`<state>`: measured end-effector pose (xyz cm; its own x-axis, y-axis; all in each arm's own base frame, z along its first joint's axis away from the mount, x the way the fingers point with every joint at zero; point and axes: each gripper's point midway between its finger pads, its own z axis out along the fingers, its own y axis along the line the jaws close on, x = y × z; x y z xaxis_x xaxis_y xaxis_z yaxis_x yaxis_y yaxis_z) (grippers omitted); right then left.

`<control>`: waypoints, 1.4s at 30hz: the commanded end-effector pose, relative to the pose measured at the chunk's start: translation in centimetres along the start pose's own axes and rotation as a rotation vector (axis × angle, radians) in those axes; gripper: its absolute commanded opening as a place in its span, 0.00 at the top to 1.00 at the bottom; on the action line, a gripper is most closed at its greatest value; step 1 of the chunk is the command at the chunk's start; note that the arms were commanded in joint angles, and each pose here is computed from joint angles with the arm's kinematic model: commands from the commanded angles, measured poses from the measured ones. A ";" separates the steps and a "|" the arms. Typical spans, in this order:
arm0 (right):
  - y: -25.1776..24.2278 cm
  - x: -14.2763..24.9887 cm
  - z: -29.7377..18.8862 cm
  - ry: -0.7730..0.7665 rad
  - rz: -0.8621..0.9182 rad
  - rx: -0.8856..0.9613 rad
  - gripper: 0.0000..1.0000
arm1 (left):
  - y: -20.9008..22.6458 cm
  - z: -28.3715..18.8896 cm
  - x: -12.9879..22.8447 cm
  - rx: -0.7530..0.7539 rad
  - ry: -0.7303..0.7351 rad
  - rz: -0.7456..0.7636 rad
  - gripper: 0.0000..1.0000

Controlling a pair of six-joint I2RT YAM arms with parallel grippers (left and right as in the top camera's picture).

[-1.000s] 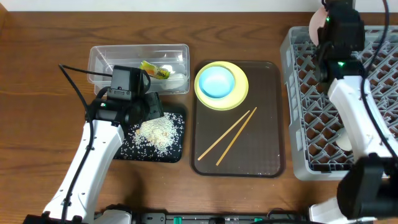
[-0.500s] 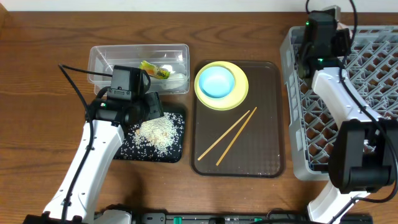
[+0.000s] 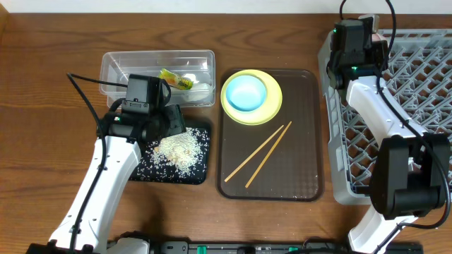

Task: Sort waste into correct bins and load items into the dishwasher rack
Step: 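Lift the pink bowl and set it into the dish rack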

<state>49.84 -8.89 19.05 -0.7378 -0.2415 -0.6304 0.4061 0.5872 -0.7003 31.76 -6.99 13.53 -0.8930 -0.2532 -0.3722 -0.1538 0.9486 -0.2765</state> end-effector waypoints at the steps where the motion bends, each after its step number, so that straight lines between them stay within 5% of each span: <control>1: -2.1 -0.7 0.1 -0.006 -0.031 0.094 0.99 | 0.2 -0.5 -0.3 -0.008 -0.016 0.017 0.43; 42: 3.8 4.0 -2.9 0.111 -0.088 -0.121 0.98 | 0.2 -0.5 -0.2 -0.006 -0.012 0.017 0.43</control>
<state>47.07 -6.59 15.17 -0.8294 -0.2125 -0.5166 0.2895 0.6273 -0.7229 31.64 -6.98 13.47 -0.8950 -0.2529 -0.3675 -0.1551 0.9488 -0.2752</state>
